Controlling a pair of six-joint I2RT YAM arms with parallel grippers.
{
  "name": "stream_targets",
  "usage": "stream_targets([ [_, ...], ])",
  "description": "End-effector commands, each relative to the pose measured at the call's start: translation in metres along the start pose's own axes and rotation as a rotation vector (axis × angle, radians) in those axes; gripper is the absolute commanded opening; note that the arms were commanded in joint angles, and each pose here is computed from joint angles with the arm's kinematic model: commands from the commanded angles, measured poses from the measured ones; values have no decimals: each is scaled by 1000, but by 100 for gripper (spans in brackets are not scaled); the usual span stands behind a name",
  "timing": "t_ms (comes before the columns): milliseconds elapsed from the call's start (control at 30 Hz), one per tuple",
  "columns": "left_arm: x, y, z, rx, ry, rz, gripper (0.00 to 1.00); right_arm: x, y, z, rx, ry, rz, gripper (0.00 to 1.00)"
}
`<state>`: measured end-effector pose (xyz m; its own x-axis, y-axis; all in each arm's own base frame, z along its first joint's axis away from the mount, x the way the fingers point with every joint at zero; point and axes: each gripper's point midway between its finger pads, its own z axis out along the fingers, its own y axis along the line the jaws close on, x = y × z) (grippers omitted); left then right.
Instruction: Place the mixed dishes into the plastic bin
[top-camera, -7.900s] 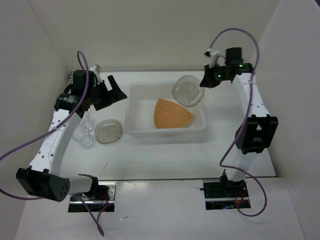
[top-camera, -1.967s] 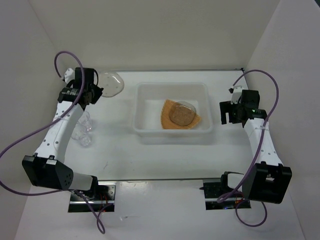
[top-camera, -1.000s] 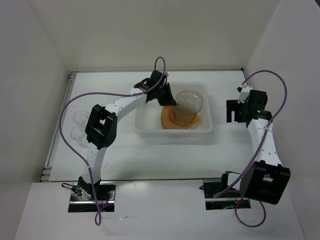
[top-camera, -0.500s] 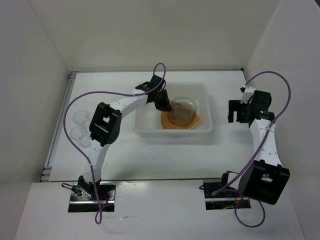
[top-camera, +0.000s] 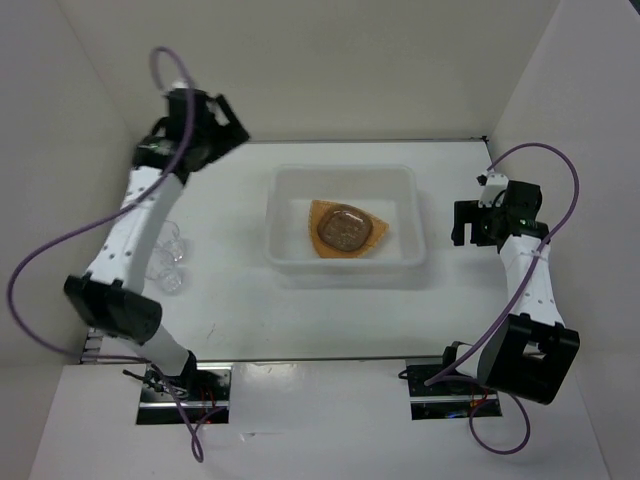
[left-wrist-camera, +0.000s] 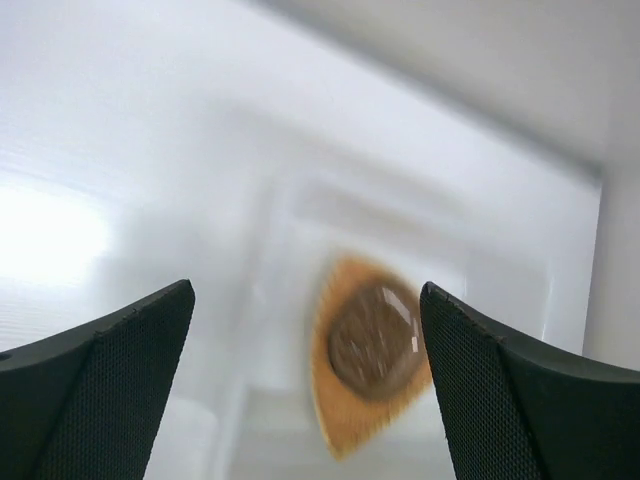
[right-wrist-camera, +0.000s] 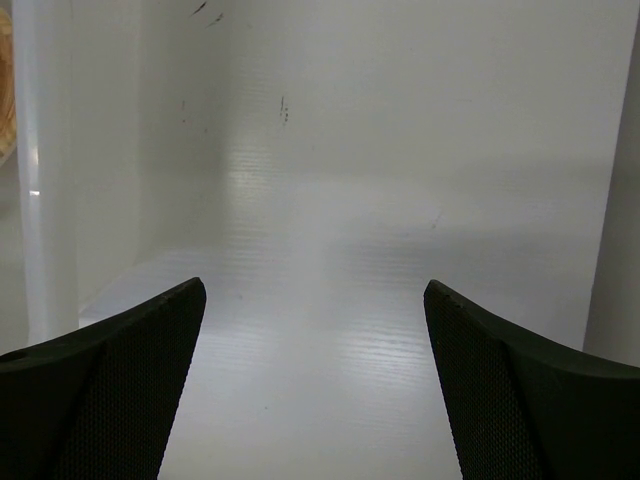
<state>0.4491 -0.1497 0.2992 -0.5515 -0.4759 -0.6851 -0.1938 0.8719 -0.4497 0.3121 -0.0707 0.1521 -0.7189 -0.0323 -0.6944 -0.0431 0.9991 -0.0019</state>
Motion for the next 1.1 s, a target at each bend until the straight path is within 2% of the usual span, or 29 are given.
stream_targets([
  [0,-32,87,-39,-211,-61,-30,100,0,2,5,-28,-6,-3,94],
  [133,-21,151,-46,-331,9,-61,98,2,4,7,-41,-1,-1,94],
  [200,-18,188,-50,-382,29,-93,94,1,5,7,-50,-3,0,94],
  [233,1,202,-39,-369,78,-93,92,1,5,7,-50,-3,0,94],
  [267,3,220,-40,-387,79,-117,90,1,5,7,-50,-4,-10,94],
  [333,20,237,-30,-379,124,-110,83,1,5,7,-50,-4,-10,94],
  [400,24,248,-22,-365,138,-101,81,2,6,10,-61,2,-7,94],
  [533,46,275,3,-386,246,-95,82,2,6,10,-61,2,-7,94],
  [767,44,288,29,-395,253,-54,82,2,6,10,-61,2,-7,94],
  [967,67,306,56,-410,301,-52,82,4,7,9,-64,11,-4,94],
  [1000,74,310,60,-416,326,-45,79,4,7,9,-64,10,-14,94],
  [1067,77,312,62,-419,336,-47,60,4,7,9,-64,10,-14,94],
])
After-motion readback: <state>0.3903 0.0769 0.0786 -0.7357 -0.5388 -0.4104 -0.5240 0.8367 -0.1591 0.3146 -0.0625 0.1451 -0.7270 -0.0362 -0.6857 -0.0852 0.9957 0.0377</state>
